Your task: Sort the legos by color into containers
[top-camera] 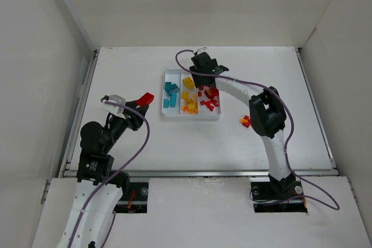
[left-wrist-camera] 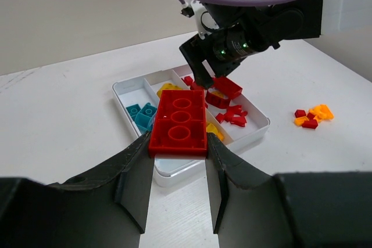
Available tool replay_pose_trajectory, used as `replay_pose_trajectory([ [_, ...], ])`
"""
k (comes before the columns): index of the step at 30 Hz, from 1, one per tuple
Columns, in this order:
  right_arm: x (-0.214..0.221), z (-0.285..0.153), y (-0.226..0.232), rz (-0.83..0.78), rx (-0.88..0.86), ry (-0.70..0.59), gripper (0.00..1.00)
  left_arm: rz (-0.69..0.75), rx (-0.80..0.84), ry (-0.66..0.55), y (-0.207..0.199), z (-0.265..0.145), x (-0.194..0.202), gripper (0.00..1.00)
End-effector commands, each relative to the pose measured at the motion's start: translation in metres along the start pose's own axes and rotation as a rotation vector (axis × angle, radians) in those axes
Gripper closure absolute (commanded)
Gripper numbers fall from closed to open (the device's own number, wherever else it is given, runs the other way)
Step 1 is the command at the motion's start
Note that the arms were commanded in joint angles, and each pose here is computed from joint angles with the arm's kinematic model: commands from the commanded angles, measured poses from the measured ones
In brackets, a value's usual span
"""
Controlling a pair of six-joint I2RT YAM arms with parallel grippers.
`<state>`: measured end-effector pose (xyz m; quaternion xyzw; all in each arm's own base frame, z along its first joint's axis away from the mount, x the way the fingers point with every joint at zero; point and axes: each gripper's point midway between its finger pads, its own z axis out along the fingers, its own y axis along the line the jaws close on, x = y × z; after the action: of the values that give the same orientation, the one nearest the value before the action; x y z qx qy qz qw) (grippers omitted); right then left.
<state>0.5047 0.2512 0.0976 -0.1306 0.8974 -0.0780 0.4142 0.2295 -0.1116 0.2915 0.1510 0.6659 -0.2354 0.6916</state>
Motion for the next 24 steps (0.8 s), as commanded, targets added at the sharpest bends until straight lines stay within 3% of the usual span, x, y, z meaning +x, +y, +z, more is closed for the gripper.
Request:
replay_pose_trajectory([
  [1, -0.039, -0.043, -0.017, 0.051, -0.027, -0.086, 0.2, 0.027, 0.034, -0.019, -0.005, 0.002, -0.005, 1.0],
  [4, -0.072, -0.098, -0.021, 0.079, -0.155, -0.202, 0.2, 0.068, 0.074, -0.016, -0.01, 0.002, -0.007, 1.0],
  [7, -0.094, -0.179, -0.008, 0.081, -0.429, -0.352, 0.14, 0.156, 0.173, -0.023, -0.025, 0.0, -0.009, 1.0],
  [9, -0.092, -0.242, 0.017, 0.033, -0.723, -0.411, 0.09, 0.334, 0.271, -0.019, -0.035, -0.006, -0.006, 1.0],
  [12, -0.071, -0.324, 0.075, -0.026, -1.186, -0.386, 0.09, 0.633, 0.472, -0.04, -0.057, -0.018, 0.003, 1.0],
  [15, -0.046, -0.38, 0.11, -0.045, -1.491, -0.329, 0.09, 0.688, 0.555, -0.054, -0.069, -0.026, 0.006, 1.0],
  [18, -0.018, -0.385, 0.14, -0.097, -1.634, -0.203, 0.1, 0.704, 0.585, -0.092, -0.076, -0.029, 0.0, 1.0],
  [24, -0.013, -0.391, 0.16, -0.115, -1.714, -0.135, 0.09, 0.701, 0.588, -0.118, -0.08, -0.033, -0.006, 1.0],
])
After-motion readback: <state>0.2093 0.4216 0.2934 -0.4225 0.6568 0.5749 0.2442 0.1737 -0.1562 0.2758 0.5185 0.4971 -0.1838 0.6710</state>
